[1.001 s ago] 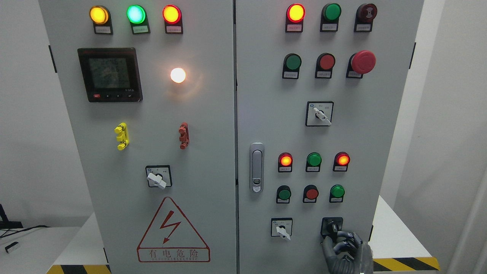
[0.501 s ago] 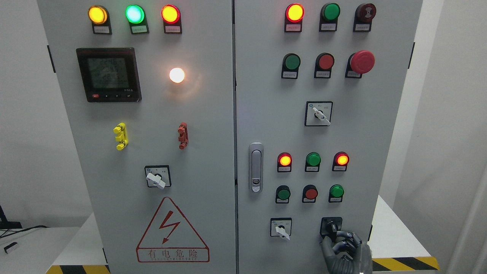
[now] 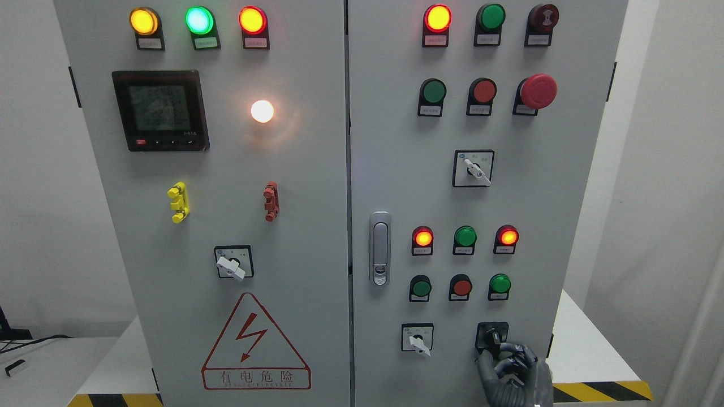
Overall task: Trip black knob to open circuit
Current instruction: 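Keep twisting the black knob with the right hand until it switches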
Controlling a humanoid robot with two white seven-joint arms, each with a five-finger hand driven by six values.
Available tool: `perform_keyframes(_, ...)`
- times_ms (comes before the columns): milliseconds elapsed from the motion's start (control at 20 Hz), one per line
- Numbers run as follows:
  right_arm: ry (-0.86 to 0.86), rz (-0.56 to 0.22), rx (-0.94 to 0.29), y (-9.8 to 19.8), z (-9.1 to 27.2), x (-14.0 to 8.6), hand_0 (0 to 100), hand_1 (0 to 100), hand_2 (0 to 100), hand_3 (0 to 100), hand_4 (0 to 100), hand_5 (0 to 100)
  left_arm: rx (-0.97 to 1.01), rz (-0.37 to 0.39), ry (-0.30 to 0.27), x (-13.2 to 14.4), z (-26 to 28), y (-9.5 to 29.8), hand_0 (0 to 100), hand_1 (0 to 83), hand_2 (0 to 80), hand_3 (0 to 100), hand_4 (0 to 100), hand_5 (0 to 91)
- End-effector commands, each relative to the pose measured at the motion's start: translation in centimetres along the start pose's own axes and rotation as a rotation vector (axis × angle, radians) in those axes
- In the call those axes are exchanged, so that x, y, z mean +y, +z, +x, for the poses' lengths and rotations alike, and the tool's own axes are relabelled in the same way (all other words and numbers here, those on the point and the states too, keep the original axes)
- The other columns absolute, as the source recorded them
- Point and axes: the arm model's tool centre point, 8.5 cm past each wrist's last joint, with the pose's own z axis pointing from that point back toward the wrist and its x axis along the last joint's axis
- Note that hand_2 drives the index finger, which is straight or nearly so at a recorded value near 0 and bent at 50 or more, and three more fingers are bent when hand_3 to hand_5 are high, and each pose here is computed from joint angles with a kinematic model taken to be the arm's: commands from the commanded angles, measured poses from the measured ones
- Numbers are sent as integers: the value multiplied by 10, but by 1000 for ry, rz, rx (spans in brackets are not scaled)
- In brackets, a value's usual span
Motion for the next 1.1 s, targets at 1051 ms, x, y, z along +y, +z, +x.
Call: perform_keyframes(1051,-12,57,-3,4,2,12,402,794,649,935,873,951,0,-5,-30,0,0,0,120,389,0,0,0,0)
